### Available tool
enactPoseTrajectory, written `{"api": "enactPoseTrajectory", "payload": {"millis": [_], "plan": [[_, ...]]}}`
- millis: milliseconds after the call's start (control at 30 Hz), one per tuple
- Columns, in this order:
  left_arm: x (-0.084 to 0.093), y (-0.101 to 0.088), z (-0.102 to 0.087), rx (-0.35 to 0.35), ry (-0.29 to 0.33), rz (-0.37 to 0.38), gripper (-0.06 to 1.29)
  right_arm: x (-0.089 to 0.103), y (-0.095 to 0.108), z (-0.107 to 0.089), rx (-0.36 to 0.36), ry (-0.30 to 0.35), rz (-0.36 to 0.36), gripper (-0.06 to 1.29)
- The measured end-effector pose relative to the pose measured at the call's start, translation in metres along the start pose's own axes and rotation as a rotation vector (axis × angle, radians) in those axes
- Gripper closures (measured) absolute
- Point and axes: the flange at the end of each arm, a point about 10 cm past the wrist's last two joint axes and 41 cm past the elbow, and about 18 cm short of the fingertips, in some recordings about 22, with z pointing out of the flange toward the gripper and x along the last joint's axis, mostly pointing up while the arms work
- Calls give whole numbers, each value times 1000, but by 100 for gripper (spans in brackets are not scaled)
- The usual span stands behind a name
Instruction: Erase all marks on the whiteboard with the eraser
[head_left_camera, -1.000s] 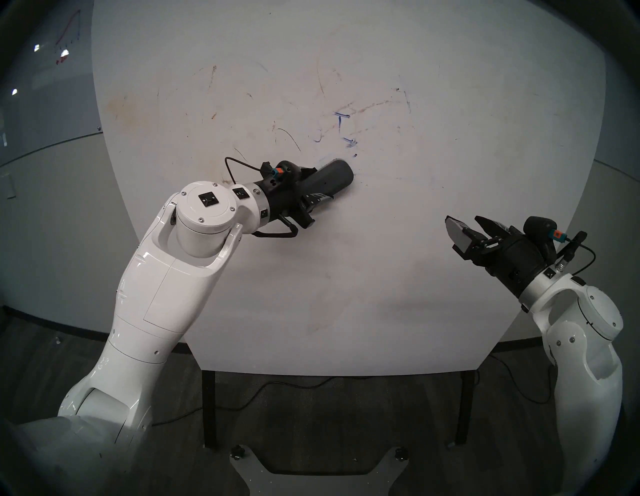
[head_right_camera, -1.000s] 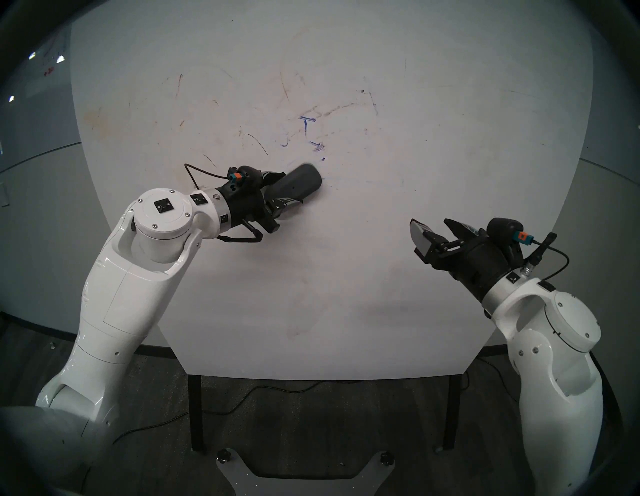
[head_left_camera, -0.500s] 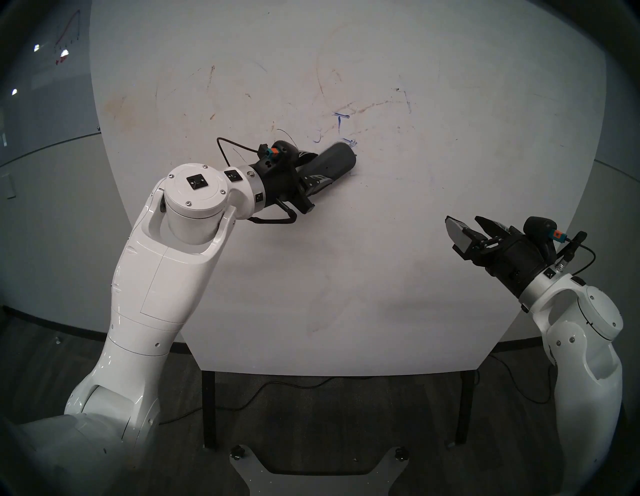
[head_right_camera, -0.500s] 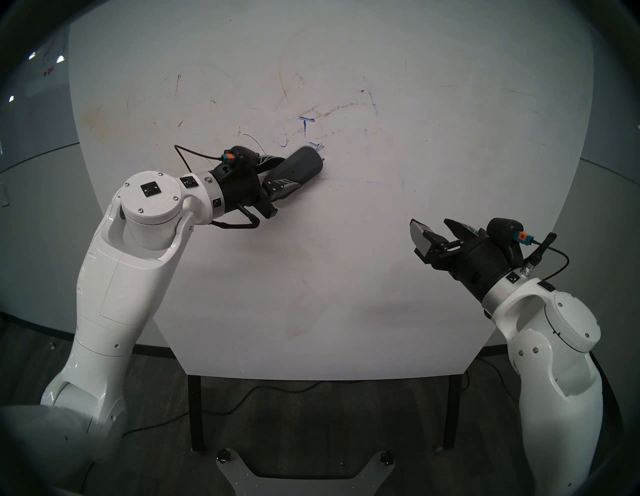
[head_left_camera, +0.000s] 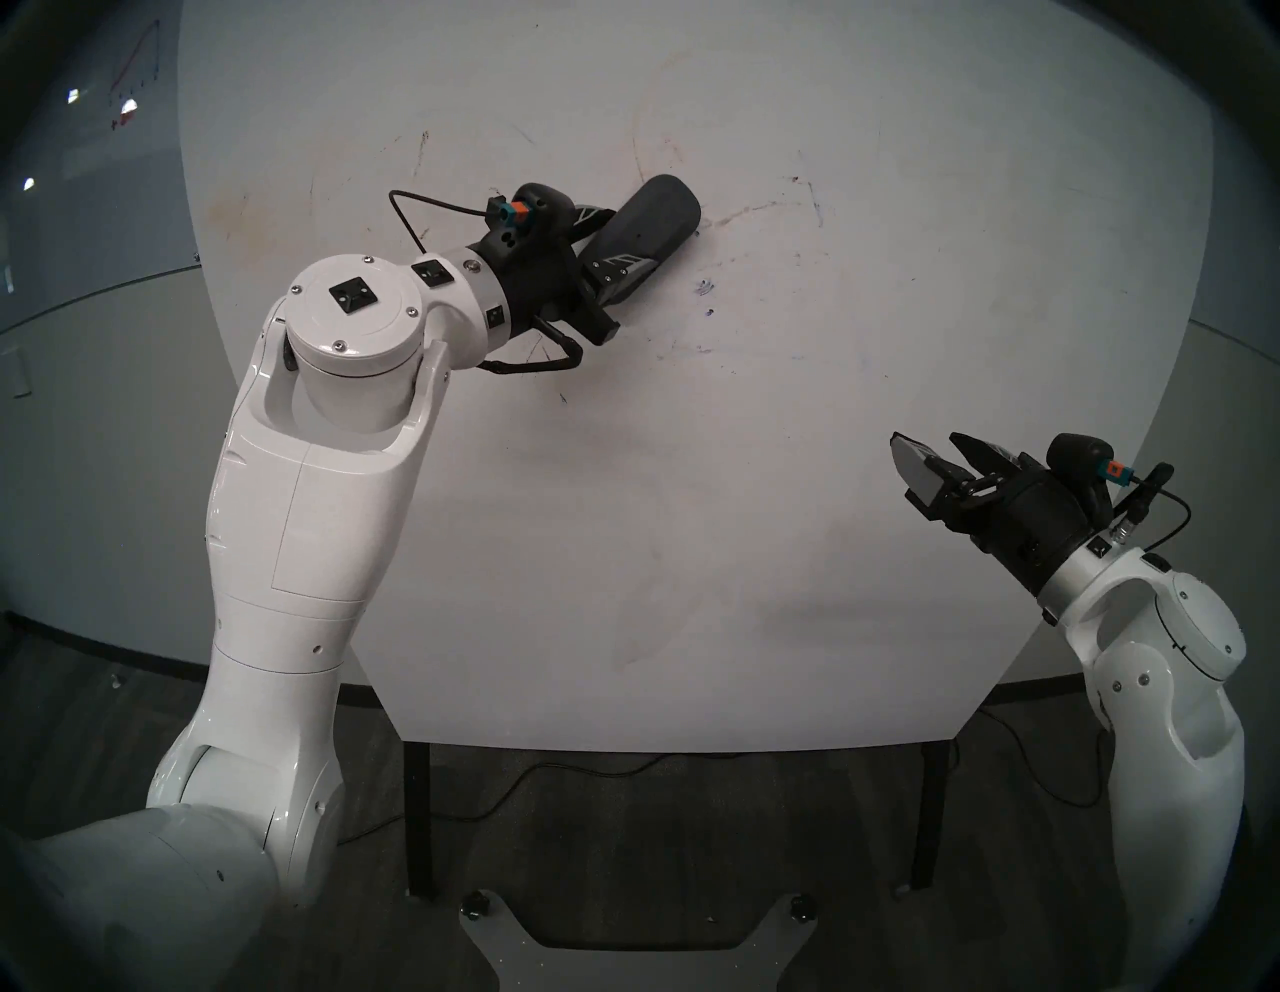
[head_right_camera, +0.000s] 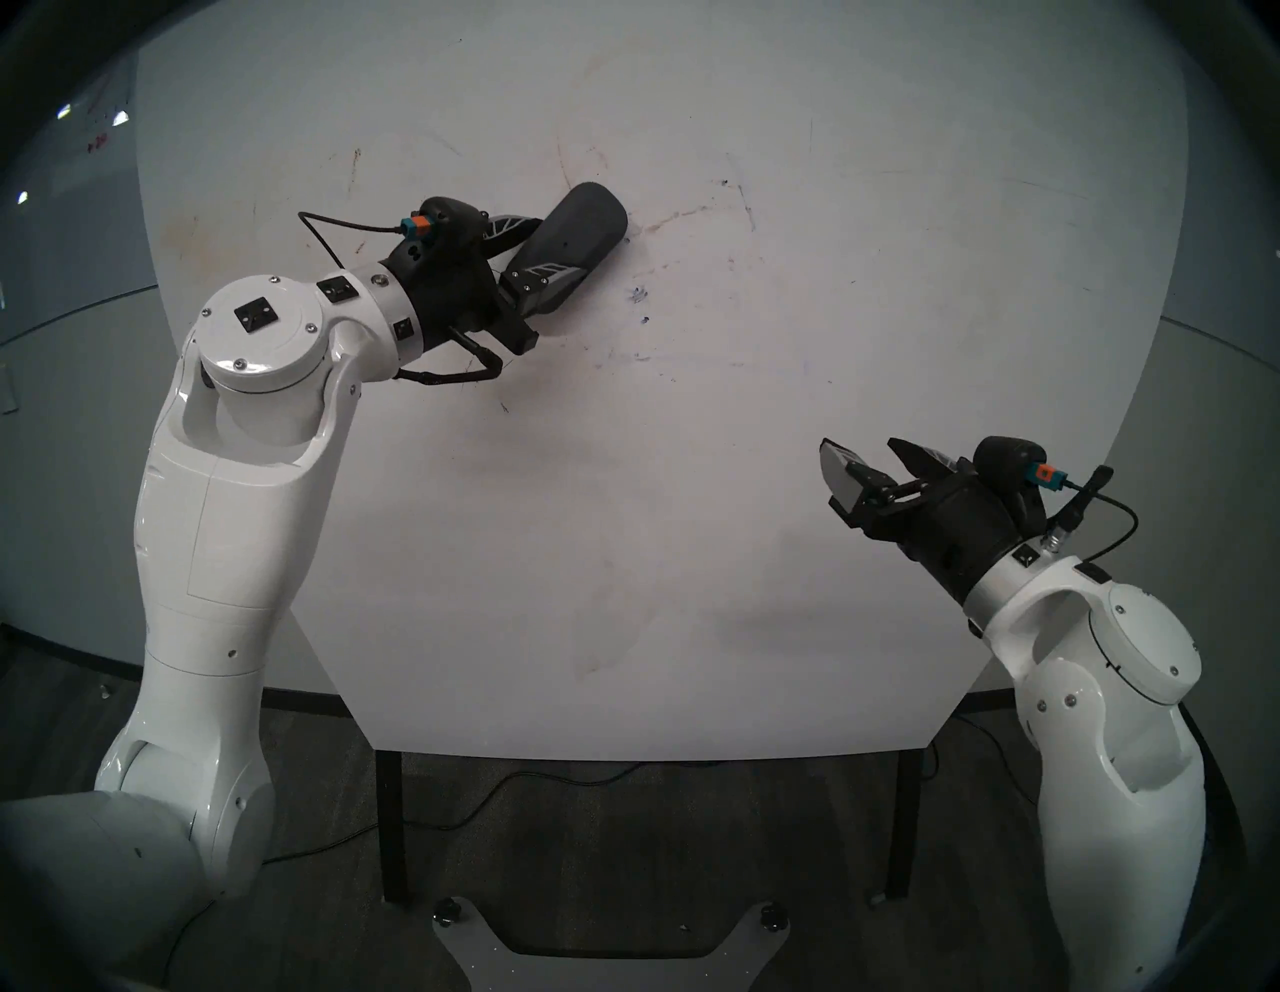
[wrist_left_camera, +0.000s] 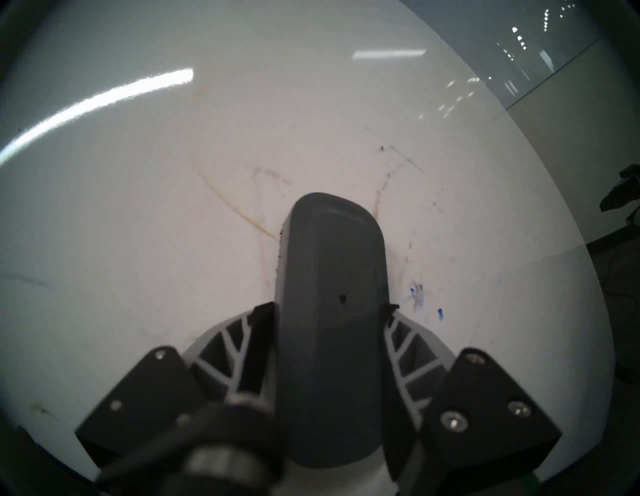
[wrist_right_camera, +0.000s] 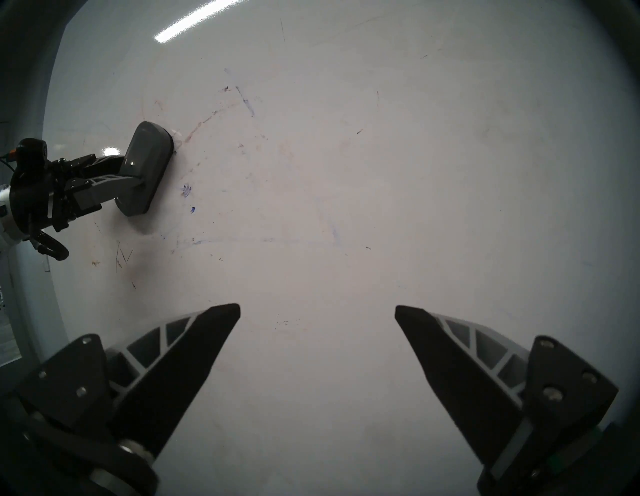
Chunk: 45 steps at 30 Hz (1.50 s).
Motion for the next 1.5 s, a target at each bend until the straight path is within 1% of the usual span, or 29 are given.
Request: {"api": "enactPoseTrajectory", "payload": {"millis": [333, 467, 633, 800, 933, 1167, 1500], "plan": [[15, -9, 15, 8, 34, 2, 69, 0, 0, 0, 0, 0, 0, 0], [21, -9, 27, -5, 41, 2, 69, 0, 0, 0, 1, 0, 0, 0], [33, -5, 41, -36, 30, 22, 69, 0, 0, 0, 1, 0, 0, 0], [40, -1, 49, -60, 11, 37, 69, 0, 0, 0, 1, 0, 0, 0], [40, 0, 51, -70, 2, 48, 69, 0, 0, 0, 1, 1, 0, 0], [36, -1, 47, -85, -4, 55, 69, 0, 0, 0, 1, 1, 0, 0], [16, 6, 38, -128, -28, 32, 69, 0, 0, 0, 2, 1, 0, 0]]}}
